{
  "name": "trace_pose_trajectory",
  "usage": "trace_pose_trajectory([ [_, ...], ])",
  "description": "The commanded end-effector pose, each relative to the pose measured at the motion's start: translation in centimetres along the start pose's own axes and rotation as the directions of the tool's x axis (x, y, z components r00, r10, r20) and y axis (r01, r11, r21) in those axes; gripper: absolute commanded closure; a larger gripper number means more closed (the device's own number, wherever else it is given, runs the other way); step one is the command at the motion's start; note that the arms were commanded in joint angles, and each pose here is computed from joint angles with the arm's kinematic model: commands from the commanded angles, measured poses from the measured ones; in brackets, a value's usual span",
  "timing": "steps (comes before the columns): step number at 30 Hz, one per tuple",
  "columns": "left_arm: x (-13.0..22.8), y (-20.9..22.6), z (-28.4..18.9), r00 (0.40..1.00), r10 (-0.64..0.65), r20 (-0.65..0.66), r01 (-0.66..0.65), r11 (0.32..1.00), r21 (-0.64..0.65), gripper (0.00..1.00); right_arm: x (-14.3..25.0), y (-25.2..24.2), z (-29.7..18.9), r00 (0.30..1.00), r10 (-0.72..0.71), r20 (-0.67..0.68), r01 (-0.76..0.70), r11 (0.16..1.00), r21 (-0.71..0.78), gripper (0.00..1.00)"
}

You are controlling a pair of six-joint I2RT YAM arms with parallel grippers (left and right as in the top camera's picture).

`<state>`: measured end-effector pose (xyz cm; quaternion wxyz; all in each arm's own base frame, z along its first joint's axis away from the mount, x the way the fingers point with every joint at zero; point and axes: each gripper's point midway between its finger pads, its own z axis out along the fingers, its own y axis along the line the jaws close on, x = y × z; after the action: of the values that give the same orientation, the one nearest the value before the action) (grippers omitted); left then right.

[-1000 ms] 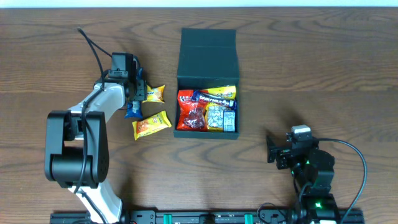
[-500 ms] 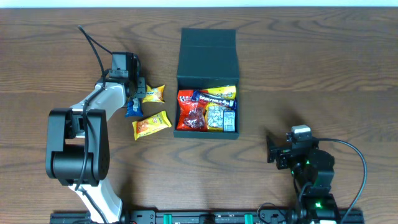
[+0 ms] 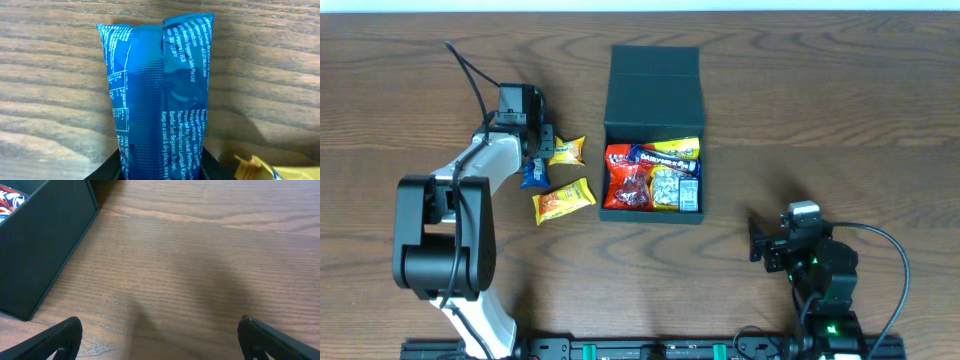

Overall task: Pack container
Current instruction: 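Grasp the blue wrapped bar with the left gripper, then lift the blue bar and carry it toward the box's left side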

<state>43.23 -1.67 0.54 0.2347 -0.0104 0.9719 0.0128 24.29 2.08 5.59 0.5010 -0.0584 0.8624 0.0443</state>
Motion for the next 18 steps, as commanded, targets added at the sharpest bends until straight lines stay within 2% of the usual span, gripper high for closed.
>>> trace_pose_trajectory([
  [1, -2.0, -0.1, -2.5, 0.998, 0.018, 0.067, -0.019, 1.0, 0.014, 0.67, 0.1, -0.2, 0.0, 1.0, 0.008, 0.001, -0.008, 1.0, 0.009, 0.01],
  [8, -3.0, -0.8, -5.0, 0.993, 0.043, 0.106, -0.049, 0.997, 0.056, 0.74, 0.1, -0.2, 0.0, 1.0, 0.008, 0.001, -0.008, 1.0, 0.008, 0.01],
  [14, -3.4, -0.9, -6.3, 0.991, 0.042, 0.125, -0.051, 0.996, 0.069, 0.73, 0.1, -0.2, 0.0, 1.0, 0.008, 0.001, -0.008, 1.0, 0.008, 0.01],
  [18, -3.3, -2.7, -7.3, 0.986, 0.096, 0.139, -0.118, 0.979, 0.165, 0.69, 0.1, -0.2, 0.0, 1.0, 0.008, 0.001, -0.008, 1.0, 0.008, 0.01],
])
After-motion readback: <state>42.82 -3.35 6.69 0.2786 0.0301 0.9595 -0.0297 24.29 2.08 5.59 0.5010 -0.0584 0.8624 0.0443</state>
